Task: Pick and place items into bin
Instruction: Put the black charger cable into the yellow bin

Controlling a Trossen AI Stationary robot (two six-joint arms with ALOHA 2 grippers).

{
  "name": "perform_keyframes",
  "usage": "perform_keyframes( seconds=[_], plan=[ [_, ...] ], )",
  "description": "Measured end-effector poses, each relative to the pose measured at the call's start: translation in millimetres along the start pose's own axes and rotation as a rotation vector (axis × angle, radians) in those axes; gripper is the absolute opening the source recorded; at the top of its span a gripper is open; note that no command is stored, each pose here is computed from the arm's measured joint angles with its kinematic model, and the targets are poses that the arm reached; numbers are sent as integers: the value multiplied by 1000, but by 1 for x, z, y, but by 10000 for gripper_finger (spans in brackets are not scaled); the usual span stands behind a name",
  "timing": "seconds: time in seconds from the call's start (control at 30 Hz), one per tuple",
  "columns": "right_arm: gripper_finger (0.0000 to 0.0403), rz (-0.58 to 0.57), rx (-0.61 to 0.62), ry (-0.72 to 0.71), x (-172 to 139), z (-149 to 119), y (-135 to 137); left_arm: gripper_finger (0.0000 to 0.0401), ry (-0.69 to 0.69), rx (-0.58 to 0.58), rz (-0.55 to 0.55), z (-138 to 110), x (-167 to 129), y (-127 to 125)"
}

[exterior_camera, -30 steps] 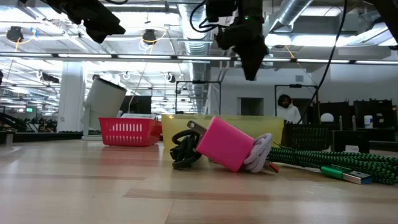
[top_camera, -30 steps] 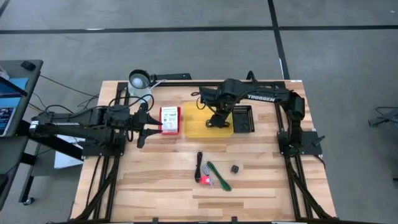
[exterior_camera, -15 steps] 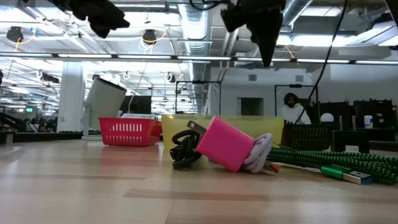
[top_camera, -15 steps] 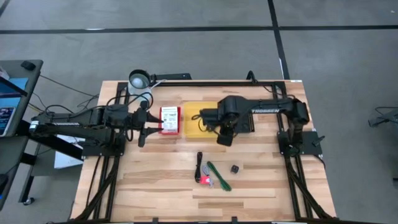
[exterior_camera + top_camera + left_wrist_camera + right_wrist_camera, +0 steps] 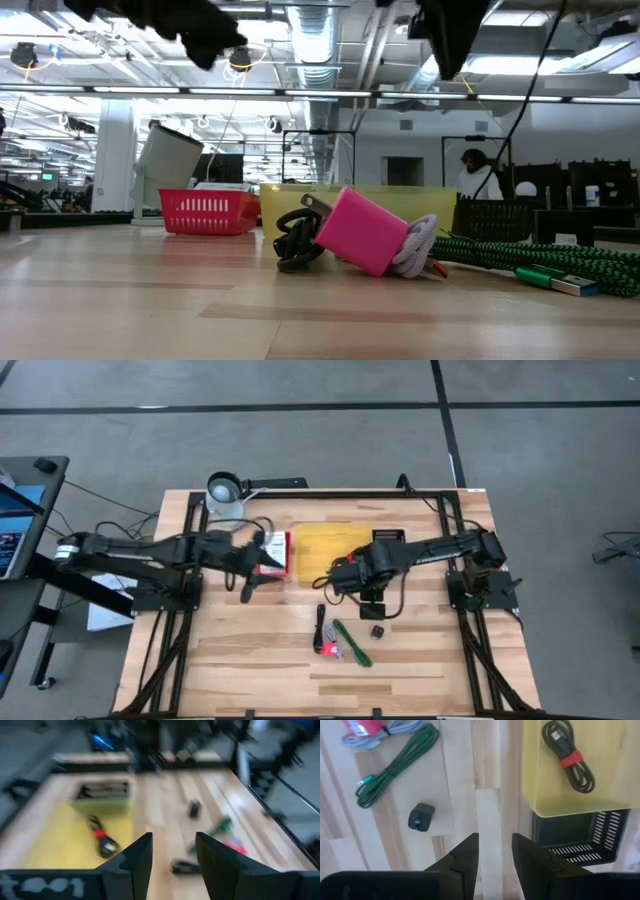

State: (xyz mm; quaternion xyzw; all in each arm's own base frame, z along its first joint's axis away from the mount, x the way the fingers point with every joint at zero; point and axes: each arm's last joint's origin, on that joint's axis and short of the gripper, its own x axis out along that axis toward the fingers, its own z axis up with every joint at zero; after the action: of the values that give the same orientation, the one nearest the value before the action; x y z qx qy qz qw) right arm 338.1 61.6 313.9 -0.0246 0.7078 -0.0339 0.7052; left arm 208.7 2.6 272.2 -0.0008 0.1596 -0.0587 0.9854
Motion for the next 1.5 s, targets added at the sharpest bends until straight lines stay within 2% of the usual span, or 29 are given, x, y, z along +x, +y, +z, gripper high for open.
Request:
perform_keyframes(
  seconds=[0.17,0.3,0.67,0.8,0.9,1.1,1.27,1.5],
  plan=[
    [113,-18,39,-68,-20,-14,0,139,132,105,-147,-21,30,0],
    [113,-21,77,-136,-39,-30,-3,139,184,226,-229,-34,46,-1],
    [113,25,158,-270,-74,-63,-10,139,108,597,-354,-49,81,-17],
    [113,27,158,-277,-76,-65,-11,139,167,688,-301,-56,91,-24],
    [113,24,149,-271,-76,-66,-11,139,273,690,-307,-54,99,-29],
    [113,17,120,-260,-74,-64,-11,127,484,692,-395,-40,116,-39],
    [113,18,113,-262,-74,-64,-11,114,653,826,-416,-29,128,-45],
    [113,31,116,-298,-84,-75,-14,112,700,999,-434,-17,151,-54]
  ],
)
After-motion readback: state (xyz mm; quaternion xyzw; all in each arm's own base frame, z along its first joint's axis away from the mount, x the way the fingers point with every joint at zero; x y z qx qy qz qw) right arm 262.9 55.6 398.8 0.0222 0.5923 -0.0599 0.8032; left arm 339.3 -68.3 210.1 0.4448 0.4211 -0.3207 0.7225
